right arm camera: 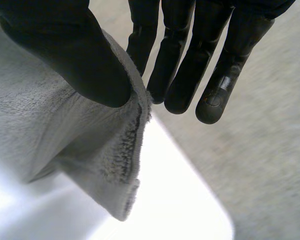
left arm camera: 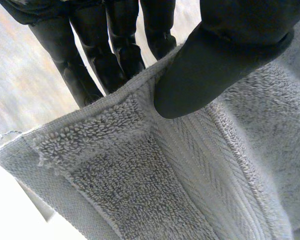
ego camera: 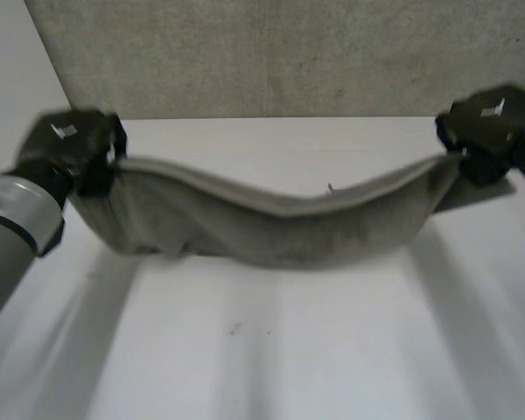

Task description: Fold the towel.

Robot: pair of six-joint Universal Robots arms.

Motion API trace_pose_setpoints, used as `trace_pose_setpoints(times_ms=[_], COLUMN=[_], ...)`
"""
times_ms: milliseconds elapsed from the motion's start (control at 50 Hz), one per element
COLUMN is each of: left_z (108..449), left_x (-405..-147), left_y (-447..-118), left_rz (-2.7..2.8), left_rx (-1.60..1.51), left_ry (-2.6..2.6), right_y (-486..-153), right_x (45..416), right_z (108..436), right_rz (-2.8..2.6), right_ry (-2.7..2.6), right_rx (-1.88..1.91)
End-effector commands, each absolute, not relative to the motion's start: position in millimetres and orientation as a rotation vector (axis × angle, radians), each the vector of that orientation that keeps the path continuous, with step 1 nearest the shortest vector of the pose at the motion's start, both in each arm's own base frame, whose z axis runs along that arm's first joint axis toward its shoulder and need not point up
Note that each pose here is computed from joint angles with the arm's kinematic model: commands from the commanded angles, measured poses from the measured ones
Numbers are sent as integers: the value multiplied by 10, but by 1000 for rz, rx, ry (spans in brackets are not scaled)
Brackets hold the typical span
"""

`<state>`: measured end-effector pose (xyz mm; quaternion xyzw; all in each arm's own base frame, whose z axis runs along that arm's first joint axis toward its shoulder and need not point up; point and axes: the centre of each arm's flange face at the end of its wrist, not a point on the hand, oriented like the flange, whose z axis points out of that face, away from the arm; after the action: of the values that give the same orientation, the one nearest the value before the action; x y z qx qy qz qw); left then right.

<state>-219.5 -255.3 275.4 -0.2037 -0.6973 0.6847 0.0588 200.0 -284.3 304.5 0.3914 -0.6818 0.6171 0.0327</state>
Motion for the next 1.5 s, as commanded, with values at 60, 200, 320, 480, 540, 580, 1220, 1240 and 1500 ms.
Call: trace_pose_setpoints(times_ms=[60,200,320,480,540,580,1220,1240,1500], left_z=[2054,2170,2957,4357,4393,4062,1366,1384,1819], left_x=[-2274,-2416,-2561,-2561,-2499,-2456,-2104,-2069,-1781], left_y=[-2783,-3277,-3689,-3645,-3590,-3599,-3206,-3134,-2100], left_rz=[1868,2018,2423,2921,2908,2821,2089,2069,1579], left_rx=[-936,-959,-819,-326,-255,-292,-735,-765,-1359], left_ry=[-2377,-2311,-1970,-1262,-1245,-1412,-2438,-2465,-2733], right_y=[-2865,-3140,-3714,-3710,-3604,-3572,-3030,-2969,-2111], right_x=[2032,2225,2609,2587,2561,2577,2469,2421,1978], right_z=[2468,2311,3040,4239,4137,3977,1486,1557,2112], right_rz=[1517,1453,1897,2461,2470,2457,1844,1802,1137], right_ry=[-2084,-1974,-1546,-925,-948,-998,-1980,-2019,-2260], right_rx=[1476,1482,1167,574,610,667,1417,1427,1770])
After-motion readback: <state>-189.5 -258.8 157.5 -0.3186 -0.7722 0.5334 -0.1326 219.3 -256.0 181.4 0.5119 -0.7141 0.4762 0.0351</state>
